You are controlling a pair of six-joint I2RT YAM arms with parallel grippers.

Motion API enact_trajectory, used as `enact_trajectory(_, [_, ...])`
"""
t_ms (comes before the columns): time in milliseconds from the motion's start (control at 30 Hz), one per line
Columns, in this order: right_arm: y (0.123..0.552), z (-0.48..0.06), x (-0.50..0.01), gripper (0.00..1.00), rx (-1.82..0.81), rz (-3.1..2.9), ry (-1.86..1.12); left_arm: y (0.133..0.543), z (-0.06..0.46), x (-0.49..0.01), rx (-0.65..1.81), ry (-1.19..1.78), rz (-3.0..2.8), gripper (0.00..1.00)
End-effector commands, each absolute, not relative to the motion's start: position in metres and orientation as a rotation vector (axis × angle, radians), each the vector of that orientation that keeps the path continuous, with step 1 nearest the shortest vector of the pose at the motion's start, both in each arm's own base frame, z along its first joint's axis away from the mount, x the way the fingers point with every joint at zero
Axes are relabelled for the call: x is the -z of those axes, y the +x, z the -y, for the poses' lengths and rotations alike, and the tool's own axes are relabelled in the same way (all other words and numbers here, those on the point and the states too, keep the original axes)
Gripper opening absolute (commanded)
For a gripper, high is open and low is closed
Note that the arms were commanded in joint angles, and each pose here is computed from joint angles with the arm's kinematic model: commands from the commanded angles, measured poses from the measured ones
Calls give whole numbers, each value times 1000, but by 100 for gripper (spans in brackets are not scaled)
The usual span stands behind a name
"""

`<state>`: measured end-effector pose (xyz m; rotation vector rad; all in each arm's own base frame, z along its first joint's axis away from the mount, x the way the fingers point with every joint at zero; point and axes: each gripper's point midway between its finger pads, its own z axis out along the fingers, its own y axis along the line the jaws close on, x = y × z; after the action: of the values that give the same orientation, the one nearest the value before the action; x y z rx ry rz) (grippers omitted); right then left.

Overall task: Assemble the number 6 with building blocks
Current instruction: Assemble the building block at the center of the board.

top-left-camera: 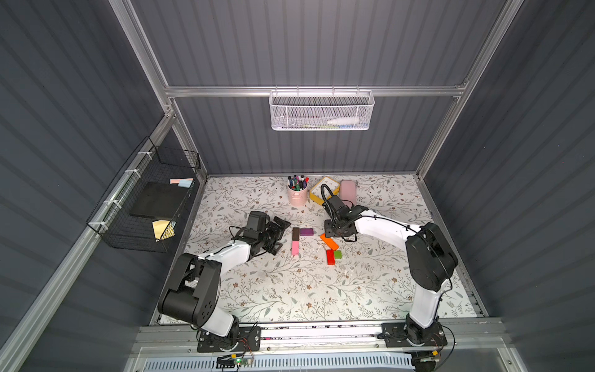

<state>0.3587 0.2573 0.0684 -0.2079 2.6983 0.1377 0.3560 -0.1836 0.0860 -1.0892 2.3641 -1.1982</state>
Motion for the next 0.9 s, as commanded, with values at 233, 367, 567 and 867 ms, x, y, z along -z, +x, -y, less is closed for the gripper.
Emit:
enact_trajectory(233, [345,-256,-39,58,-126,-2796,-302,351,181,-74,1187,-1077,-2397,99])
enact_trajectory(367, [342,-259,-33,66,-133,-2816,-327,350,181,-72,1190,-1079,-2401,99])
enact_trajectory(567, [343,-258,-26,69,-110,-2834,-330,351,181,-71,1192,-1080,-2401,99])
enact_trajectory(867, [344,-261,-17,68,-105,-2854,-342,352,182,-69,1200,-1079,-2401,99])
